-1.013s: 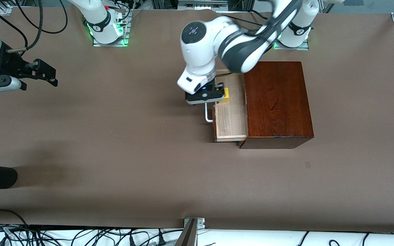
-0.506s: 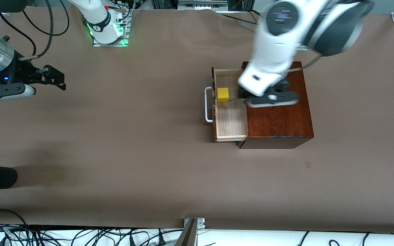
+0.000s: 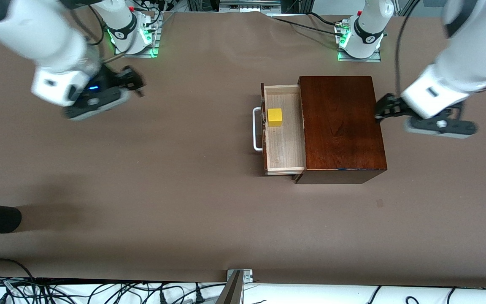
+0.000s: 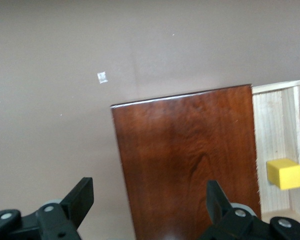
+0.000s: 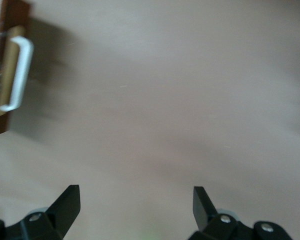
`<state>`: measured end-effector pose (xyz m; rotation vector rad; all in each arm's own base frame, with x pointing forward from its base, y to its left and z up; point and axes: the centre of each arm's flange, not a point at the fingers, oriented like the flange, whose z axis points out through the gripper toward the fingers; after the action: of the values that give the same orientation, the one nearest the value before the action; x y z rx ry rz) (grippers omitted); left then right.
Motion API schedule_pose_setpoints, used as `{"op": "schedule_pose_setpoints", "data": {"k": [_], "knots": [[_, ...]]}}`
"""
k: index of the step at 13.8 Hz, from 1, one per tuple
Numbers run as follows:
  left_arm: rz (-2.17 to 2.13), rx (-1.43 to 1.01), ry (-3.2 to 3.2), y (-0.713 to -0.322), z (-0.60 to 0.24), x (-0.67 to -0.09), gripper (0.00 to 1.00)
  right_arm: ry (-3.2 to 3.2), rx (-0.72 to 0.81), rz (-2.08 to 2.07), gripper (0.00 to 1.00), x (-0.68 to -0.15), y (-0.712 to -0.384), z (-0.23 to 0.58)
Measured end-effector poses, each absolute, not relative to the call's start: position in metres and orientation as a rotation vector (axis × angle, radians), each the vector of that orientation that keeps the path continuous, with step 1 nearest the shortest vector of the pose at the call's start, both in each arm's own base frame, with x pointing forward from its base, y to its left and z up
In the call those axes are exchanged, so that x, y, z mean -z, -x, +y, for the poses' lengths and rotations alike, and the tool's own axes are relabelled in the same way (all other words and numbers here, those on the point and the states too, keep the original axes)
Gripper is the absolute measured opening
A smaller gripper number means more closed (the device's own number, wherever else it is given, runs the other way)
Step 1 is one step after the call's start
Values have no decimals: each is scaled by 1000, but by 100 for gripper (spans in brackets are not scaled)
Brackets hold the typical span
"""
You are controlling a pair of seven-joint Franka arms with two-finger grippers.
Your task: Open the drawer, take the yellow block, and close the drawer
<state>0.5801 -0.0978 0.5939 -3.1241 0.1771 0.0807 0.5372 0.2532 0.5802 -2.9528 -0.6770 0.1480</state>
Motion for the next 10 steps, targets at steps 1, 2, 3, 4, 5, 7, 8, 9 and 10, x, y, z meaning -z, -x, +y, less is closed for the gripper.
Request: {"op": "schedule_pose_setpoints", "data": {"k": [1, 2, 3, 4, 5, 7, 8, 9, 10], "knots": [[149, -79, 3134, -576, -73, -596, 100, 2917, -170, -754, 100, -574, -527, 281], [123, -58, 3139, -573, -52, -598, 100, 2882, -187, -846, 100, -566, -515, 310], [99, -19, 3139, -571, -40, -598, 100, 2851, -189, -939, 100, -558, -501, 342], [85, 15, 3140, -569, -35, -597, 100, 2819, -171, -1024, 100, -550, -487, 376], [79, 26, 3140, -565, -33, -594, 100, 2783, -147, -1109, 100, -540, -469, 411], [66, 4, 3139, -558, -29, -587, 100, 2717, -63, -1277, 100, -512, -435, 480], [59, -3, 3139, -557, -27, -585, 100, 2692, 2, -1360, 100, -496, -420, 511], [56, -4, 3139, -557, -26, -585, 100, 2659, 69, -1444, 100, -478, -407, 537], [58, -4, 3139, -557, -26, -585, 100, 2610, 125, -1528, 100, -461, -400, 557]]}}
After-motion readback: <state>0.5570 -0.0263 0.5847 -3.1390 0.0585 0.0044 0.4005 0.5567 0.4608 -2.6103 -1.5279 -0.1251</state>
